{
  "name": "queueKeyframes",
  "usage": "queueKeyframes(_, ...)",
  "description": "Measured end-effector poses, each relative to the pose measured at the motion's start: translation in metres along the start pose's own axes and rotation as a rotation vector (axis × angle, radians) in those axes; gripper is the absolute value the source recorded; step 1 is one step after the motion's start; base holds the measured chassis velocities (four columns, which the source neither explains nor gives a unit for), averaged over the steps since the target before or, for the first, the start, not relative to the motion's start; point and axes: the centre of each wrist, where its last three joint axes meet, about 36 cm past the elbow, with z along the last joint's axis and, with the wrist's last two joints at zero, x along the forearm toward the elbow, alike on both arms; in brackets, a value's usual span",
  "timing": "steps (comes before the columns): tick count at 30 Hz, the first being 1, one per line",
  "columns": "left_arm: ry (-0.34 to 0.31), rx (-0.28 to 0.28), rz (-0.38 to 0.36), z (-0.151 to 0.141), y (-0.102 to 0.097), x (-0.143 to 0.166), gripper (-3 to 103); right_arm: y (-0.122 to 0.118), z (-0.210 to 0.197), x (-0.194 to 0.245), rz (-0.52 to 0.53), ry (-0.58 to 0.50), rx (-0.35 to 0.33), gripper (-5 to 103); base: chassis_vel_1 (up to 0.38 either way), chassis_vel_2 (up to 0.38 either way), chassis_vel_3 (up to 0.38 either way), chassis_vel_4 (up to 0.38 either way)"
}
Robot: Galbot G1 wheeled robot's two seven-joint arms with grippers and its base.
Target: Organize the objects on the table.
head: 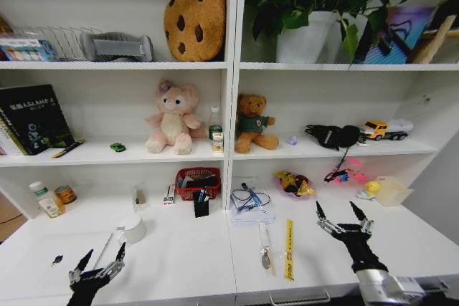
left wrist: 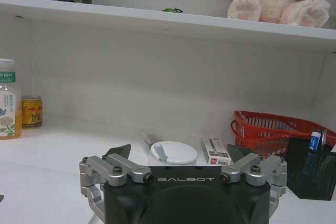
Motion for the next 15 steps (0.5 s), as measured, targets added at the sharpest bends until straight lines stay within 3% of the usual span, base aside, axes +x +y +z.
queueKeyframes(15,0.000,0.000,0.000,0.0000,0.0000,0.0000,100,0.0000,0.0007,-0.0003,0.001,0.003,-0.001,100,0.023,0.021,-0.025,-0.028)
